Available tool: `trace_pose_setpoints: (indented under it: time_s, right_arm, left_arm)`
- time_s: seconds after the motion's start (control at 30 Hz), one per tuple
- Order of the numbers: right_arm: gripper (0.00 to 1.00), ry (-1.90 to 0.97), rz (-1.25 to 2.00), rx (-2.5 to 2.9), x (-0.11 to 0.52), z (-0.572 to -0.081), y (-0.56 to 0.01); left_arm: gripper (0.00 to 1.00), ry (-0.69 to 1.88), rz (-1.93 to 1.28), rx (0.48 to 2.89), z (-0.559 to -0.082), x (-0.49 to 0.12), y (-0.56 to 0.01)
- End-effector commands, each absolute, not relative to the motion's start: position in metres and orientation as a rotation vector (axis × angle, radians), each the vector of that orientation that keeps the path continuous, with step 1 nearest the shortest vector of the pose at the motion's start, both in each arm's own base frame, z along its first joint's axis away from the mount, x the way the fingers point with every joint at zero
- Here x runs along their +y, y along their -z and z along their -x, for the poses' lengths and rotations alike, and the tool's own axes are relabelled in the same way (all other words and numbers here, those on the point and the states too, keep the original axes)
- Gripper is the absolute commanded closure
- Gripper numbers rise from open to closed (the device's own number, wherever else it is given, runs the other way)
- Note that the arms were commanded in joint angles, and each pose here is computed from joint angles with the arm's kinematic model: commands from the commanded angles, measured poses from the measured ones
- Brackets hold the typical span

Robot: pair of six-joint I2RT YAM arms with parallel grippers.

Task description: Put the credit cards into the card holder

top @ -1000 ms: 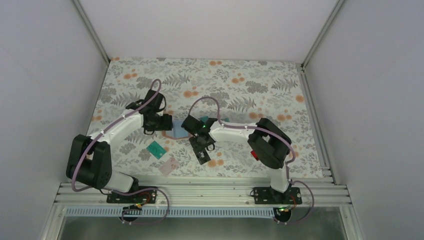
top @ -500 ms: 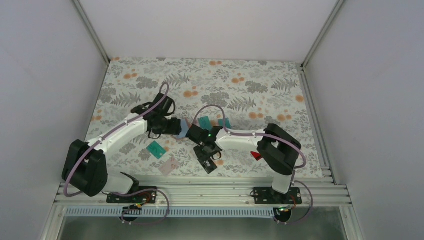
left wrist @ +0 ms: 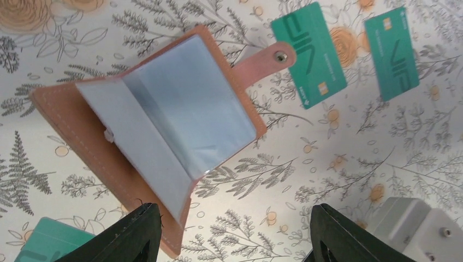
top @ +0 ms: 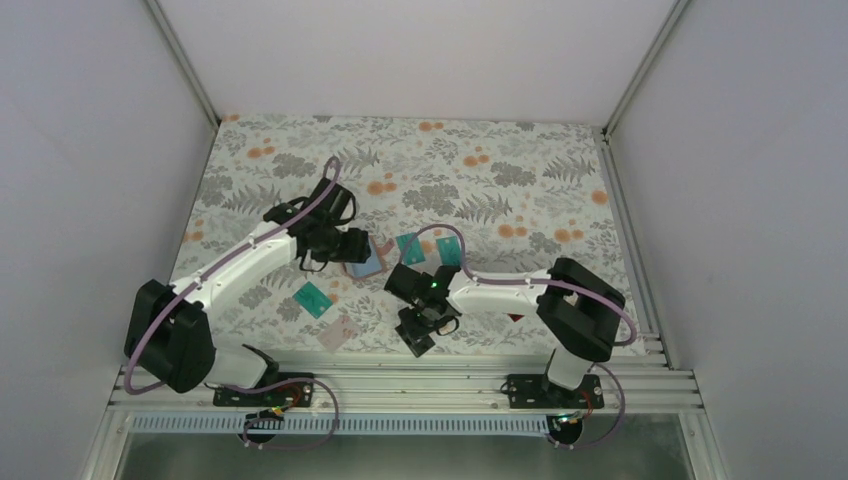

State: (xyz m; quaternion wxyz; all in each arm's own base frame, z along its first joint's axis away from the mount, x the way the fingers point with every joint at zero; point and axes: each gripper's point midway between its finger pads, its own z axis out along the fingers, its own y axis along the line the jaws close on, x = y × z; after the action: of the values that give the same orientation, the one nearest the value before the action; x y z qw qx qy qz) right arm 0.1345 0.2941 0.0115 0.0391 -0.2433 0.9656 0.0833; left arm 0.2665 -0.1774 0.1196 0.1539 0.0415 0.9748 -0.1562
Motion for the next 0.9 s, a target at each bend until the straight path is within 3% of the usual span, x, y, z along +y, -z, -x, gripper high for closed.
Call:
trace_pose_setpoints:
  time_s: [0.0, 0.23, 0.43, 0.63, 0.87]
  right_arm:
    - [0.68, -0.031, 0.777, 3.182, 0.244, -0.091, 0.018]
    - [0.66, -0.162, 0.809, 3.033, 0.260, -0.111, -0.027]
    - [0.64, -0.257, 0.760, 2.998, 0.261, -0.126, -0.044]
    - [0.64, -0.268, 0.731, 2.998, 0.268, -0.133, -0.039]
    - [0.71, -0.021, 0.581, 3.067, 0.241, -0.132, 0.001]
  left_arm:
    - [0.31, 0.465, -0.119, 2.790, -0.272, -0.186, -0.131]
    - [0.31, 0.535, -0.168, 2.740, -0.283, -0.208, -0.155]
    - [0.31, 0.619, -0.199, 2.768, -0.264, -0.227, -0.160]
    - [0.32, 0.760, -0.269, 2.798, -0.238, -0.250, -0.150]
    - [0.34, 0.739, -0.356, 2.821, -0.224, -0.255, -0.115]
